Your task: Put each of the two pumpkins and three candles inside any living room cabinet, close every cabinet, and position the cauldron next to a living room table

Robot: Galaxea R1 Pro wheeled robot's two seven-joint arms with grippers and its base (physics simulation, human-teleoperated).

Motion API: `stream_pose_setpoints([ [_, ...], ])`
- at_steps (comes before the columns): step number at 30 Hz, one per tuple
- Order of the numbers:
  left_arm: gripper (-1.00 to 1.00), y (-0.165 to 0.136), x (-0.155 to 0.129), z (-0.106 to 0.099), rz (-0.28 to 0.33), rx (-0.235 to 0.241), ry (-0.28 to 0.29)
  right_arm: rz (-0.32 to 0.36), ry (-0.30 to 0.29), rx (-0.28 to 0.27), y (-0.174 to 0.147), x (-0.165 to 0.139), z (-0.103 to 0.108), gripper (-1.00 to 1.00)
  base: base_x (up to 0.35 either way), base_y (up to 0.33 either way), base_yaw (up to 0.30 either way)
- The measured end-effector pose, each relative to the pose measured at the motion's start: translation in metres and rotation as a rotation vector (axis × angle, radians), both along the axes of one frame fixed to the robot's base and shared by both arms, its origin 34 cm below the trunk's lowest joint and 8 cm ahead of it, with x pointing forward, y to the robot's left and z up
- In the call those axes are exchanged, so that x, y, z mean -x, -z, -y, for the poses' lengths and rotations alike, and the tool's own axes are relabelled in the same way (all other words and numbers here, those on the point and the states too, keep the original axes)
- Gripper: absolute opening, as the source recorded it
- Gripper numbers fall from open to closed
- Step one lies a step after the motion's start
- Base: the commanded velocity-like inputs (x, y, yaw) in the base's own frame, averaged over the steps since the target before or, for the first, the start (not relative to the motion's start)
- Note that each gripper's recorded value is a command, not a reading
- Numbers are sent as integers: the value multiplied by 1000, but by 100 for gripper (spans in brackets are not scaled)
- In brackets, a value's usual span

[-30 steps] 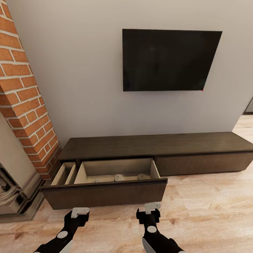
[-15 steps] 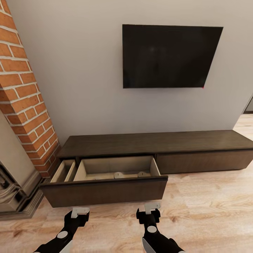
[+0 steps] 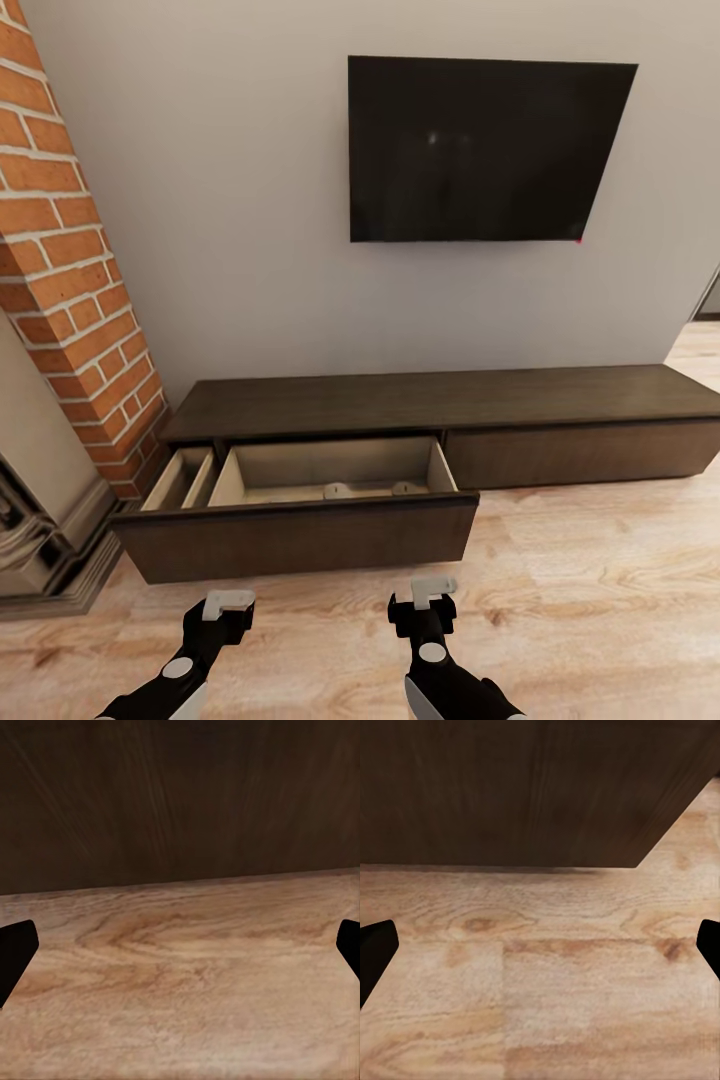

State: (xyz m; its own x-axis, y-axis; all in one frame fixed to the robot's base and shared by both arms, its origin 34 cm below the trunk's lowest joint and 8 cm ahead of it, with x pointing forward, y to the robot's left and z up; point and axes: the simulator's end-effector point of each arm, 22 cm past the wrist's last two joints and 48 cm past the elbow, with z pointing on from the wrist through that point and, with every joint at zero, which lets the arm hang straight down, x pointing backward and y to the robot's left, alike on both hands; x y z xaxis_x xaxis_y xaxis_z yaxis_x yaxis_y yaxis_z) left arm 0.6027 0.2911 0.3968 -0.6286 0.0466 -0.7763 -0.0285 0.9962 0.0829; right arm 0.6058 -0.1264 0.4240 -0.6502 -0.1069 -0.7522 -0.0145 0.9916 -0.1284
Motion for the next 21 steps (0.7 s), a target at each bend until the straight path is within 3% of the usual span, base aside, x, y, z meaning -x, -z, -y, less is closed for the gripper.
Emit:
stream_pose_setpoints([
  [11, 100, 2, 1, 0, -1, -2, 3, 0, 0, 0, 2, 0, 0, 100, 22, 2, 0],
  [21, 100, 3, 1, 0, -3, -5, 7, 0, 0, 0, 2, 1, 0, 100, 270, 85, 0],
])
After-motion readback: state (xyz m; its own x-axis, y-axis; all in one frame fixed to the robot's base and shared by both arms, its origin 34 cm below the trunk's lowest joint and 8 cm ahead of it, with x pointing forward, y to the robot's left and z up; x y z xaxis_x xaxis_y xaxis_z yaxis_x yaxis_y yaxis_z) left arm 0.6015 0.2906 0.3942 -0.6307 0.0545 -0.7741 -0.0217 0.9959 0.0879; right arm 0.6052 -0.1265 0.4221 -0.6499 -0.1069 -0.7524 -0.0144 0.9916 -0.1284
